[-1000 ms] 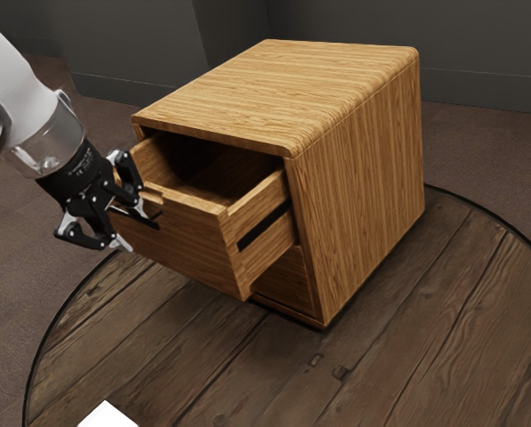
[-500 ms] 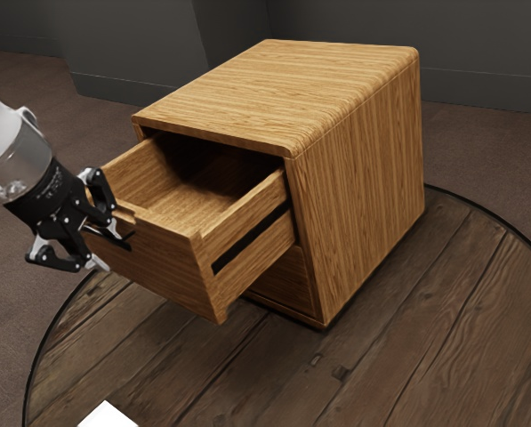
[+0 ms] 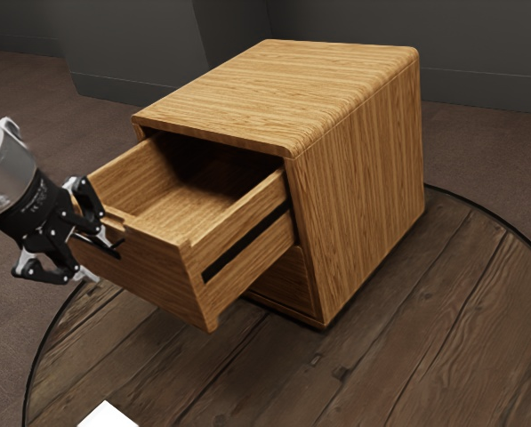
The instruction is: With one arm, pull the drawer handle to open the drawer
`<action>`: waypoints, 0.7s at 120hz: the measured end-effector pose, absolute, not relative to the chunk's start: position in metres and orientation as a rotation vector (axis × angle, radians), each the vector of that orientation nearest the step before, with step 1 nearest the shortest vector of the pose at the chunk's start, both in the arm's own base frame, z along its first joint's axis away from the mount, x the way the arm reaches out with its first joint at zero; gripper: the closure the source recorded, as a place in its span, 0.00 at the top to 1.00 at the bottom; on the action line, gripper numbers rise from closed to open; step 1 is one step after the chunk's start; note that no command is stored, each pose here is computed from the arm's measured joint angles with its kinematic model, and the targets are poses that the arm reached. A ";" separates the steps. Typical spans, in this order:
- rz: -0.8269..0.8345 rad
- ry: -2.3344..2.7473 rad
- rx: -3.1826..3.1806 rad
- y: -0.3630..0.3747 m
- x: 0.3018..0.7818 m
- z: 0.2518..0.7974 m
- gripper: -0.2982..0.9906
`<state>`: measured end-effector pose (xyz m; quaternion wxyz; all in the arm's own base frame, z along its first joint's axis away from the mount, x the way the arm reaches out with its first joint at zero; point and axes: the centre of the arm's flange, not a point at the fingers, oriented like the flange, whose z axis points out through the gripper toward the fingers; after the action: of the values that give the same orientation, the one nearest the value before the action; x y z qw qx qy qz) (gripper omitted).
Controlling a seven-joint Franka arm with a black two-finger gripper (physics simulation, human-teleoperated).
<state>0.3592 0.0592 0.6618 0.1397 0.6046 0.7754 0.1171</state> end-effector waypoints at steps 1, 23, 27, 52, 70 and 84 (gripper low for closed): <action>0.339 2.241 1.747 0.059 0.359 0.662 0.42; 0.353 2.238 1.732 0.058 0.346 0.662 0.42; 0.357 2.238 1.728 0.059 0.343 0.662 0.42; 0.363 2.238 1.719 0.058 0.335 0.661 0.42; 0.367 2.236 1.717 0.057 0.332 0.661 0.43; 0.369 2.233 1.717 0.057 0.331 0.662 0.45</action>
<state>0.3313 0.0573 0.6620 0.1497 0.5976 0.7772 0.1285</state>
